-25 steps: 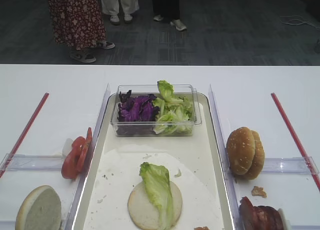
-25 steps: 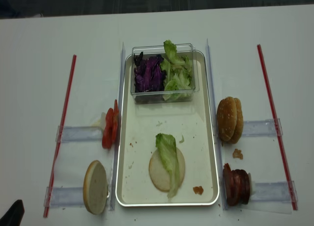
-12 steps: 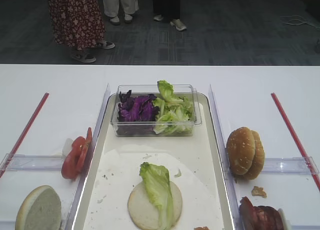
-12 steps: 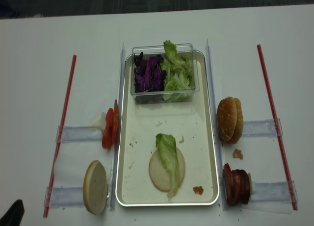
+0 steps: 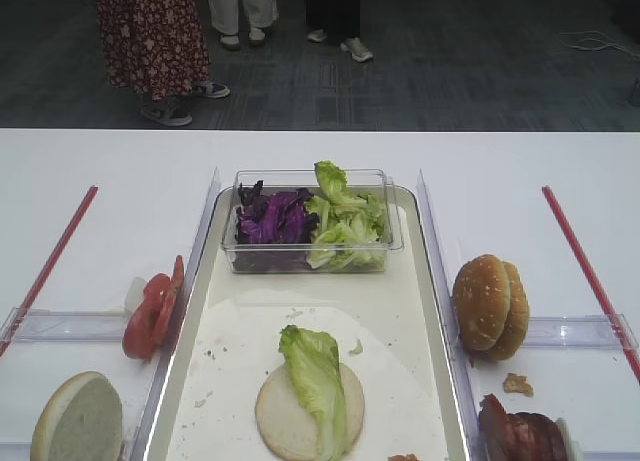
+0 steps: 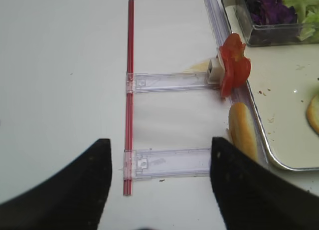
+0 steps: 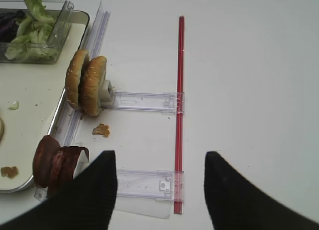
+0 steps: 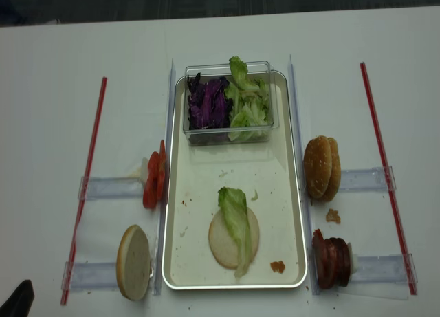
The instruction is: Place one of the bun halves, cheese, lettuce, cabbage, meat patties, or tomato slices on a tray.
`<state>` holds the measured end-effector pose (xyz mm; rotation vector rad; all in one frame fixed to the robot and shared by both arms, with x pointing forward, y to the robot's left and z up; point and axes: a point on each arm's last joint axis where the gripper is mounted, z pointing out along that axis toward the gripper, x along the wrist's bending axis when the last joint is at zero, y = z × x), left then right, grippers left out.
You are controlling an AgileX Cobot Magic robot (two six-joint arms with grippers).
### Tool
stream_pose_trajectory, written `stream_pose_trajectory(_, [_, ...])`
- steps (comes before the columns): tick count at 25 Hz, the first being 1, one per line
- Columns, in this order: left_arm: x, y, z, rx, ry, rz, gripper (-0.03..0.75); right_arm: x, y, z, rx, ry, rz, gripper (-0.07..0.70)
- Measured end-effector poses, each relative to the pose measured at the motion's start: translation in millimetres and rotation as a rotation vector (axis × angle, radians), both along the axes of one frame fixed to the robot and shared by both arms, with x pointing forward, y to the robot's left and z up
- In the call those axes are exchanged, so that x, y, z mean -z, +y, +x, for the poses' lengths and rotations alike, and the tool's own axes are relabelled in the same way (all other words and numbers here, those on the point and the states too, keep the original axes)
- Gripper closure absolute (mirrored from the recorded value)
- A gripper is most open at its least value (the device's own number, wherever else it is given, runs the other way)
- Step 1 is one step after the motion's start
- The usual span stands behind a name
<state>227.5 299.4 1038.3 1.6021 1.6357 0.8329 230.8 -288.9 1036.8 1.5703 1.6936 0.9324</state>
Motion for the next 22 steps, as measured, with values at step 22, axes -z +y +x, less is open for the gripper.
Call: stream_pose_trajectory(22, [0.0,0.0,0.0,0.000,0.000,0.000,0.303,0.0,0.0,0.0,0.000,0.000,0.000,0.215])
